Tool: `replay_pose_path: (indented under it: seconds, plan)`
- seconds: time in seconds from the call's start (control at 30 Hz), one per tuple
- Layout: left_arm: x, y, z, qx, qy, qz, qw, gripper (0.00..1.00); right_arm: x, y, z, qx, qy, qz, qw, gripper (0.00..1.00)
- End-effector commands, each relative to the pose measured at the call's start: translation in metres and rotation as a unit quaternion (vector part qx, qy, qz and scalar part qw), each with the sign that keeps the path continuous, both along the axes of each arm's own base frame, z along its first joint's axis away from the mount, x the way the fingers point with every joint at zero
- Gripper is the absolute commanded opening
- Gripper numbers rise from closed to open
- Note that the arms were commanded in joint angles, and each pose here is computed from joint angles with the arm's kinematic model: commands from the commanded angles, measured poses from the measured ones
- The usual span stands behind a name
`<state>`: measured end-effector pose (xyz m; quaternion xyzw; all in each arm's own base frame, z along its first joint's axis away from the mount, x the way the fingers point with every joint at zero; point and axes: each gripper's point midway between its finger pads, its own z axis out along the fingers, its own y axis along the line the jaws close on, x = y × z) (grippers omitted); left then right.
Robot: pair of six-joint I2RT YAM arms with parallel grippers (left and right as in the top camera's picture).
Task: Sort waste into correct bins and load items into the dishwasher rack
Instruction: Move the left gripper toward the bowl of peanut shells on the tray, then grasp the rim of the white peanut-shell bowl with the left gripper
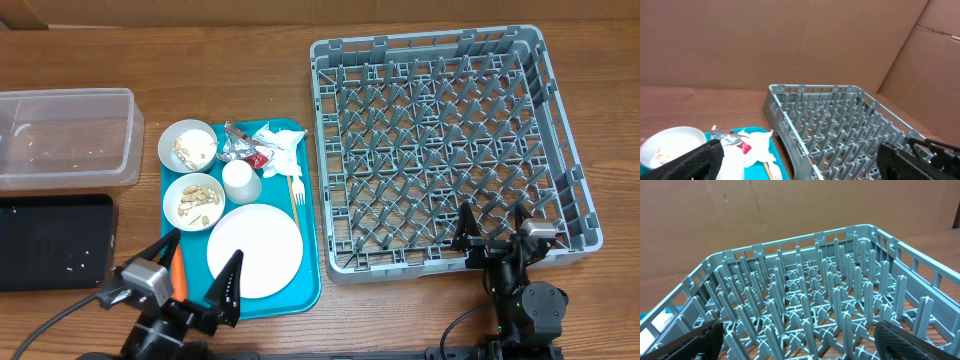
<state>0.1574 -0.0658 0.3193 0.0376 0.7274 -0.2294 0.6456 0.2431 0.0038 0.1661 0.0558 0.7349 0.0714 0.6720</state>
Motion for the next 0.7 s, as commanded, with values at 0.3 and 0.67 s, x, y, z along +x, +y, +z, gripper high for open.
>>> replay_pose_path:
  seconds: [0.3,0.67]
  plan:
    - [0.019,-0.004,0.003,0.023,0.152,-0.024,0.988,1.00,0.000,-0.001,0.001,-0.002,-0.005,-0.001,1.000,1.00]
    - [0.066,0.054,-0.095,0.083,0.444,0.111,0.885,1.00,0.000,-0.001,0.001,-0.002,-0.005,-0.001,1.000,1.00]
